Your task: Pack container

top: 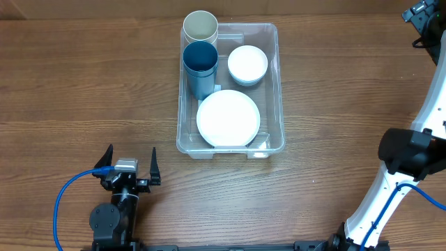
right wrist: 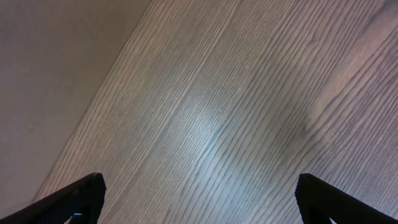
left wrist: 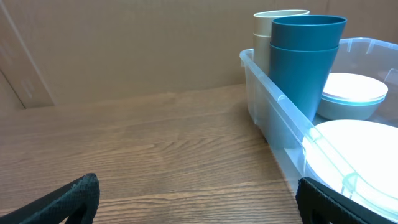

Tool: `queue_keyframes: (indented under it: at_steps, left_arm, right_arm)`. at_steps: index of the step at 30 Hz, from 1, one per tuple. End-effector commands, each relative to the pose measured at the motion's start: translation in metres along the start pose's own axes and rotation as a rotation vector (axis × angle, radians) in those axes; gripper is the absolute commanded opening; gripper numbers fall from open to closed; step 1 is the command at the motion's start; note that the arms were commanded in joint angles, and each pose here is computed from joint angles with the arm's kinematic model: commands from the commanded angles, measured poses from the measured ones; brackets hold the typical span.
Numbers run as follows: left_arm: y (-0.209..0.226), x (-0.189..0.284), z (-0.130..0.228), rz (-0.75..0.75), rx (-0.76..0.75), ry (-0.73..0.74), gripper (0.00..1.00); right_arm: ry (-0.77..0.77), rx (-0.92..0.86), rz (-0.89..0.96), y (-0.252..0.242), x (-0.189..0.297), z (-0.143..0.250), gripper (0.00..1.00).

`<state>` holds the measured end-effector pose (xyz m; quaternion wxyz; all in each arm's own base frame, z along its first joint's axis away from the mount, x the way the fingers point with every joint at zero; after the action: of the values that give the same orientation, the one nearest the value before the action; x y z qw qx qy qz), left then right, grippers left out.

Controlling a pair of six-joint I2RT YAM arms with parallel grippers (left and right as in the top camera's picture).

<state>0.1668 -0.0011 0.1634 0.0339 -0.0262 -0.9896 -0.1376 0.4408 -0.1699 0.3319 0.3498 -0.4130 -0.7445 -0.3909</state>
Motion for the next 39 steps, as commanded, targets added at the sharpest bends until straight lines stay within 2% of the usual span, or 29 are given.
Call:
queue_keyframes:
  at_steps: [1,7,9,14,15,17,18,19,22,25,27,29,31,32,36,39]
  left_arm:
    - [0.0,0.0,0.0,0.006,-0.001,-0.009,1.0]
    - [0.0,0.0,0.0,0.006,-0.001,-0.009,1.0]
    - [0.0,0.0,0.0,0.006,-0.001,-0.009,1.0]
    - [0.0,0.0,0.0,0.006,-0.001,-0.009,1.0]
    - [0.0,0.0,0.0,0.006,-0.001,-0.009,1.0]
    - [0.0,0.0,0.0,0.006,-0.001,-0.009,1.0]
    - [0.0,0.0,0.0,0.007,-0.001,-0.01,1.0]
    - [0.0,0.0,0.0,0.006,-0.001,-0.009,1.0]
    - [0.0,0.0,0.0,0.006,-0.001,-0.009,1.0]
    - [0.0,0.0,0.0,0.006,-0.001,-0.009,1.0]
    - [0.0,0.0,0.0,0.006,-0.001,-0.009,1.0]
    - [0.0,0.0,0.0,0.006,-0.001,-0.009,1.0]
    - [0.0,0.0,0.0,0.006,-0.001,-0.009,1.0]
    - [0.0,0.0,0.0,0.007,-0.001,-0.009,1.0]
    - [0.0,0.0,0.0,0.006,-0.001,-0.009,1.0]
    - [0.0,0.0,0.0,0.006,-0.001,-0.009,1.0]
  right_arm:
    - [-0.04,-0.013,-0.039,0.001,0.021,-0.006,1.0]
    - [-0.039,-0.008,-0.042,0.003,0.022,-0.004,1.0]
    - [-0.05,0.01,-0.084,0.01,0.042,0.004,1.0]
    - [-0.157,0.074,-0.398,0.009,0.199,0.041,1.0]
    - [-0.173,0.099,-0.506,-0.001,0.246,0.057,1.0]
    - [-0.158,0.152,-0.602,-0.021,0.289,0.082,1.0]
    - [-0.2,0.153,-0.626,-0.037,0.306,0.088,1.0]
    - [-0.197,0.157,-0.632,-0.049,0.31,0.092,1.0]
    - [-0.202,0.132,-0.739,-0.074,0.305,0.107,1.0]
    - [-0.306,0.066,-0.958,-0.086,0.267,0.13,1.0]
    - [-0.368,0.121,-1.076,-0.098,0.237,0.152,1.0]
    - [-0.453,0.251,-1.169,-0.116,0.21,0.176,1.0]
    - [-0.545,0.423,-1.215,-0.142,0.183,0.203,1.0]
    - [-0.56,0.447,-1.216,-0.154,0.172,0.212,1.0]
    - [-0.583,0.432,-1.214,-0.201,0.123,0.245,1.0]
    - [-0.533,0.463,-1.17,-0.214,0.09,0.26,1.0]
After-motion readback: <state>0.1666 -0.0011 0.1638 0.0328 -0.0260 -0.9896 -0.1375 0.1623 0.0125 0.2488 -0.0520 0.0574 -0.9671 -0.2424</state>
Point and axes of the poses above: each gripper's point midway between its finger pads, its own x axis back along the fingers, its own y axis along the line the jaws close on, z = x × y, the point moved 8 cm from there along x, back along the fingers, and after that the axes turned 11 degrees about -x, right-handed, at the moved point
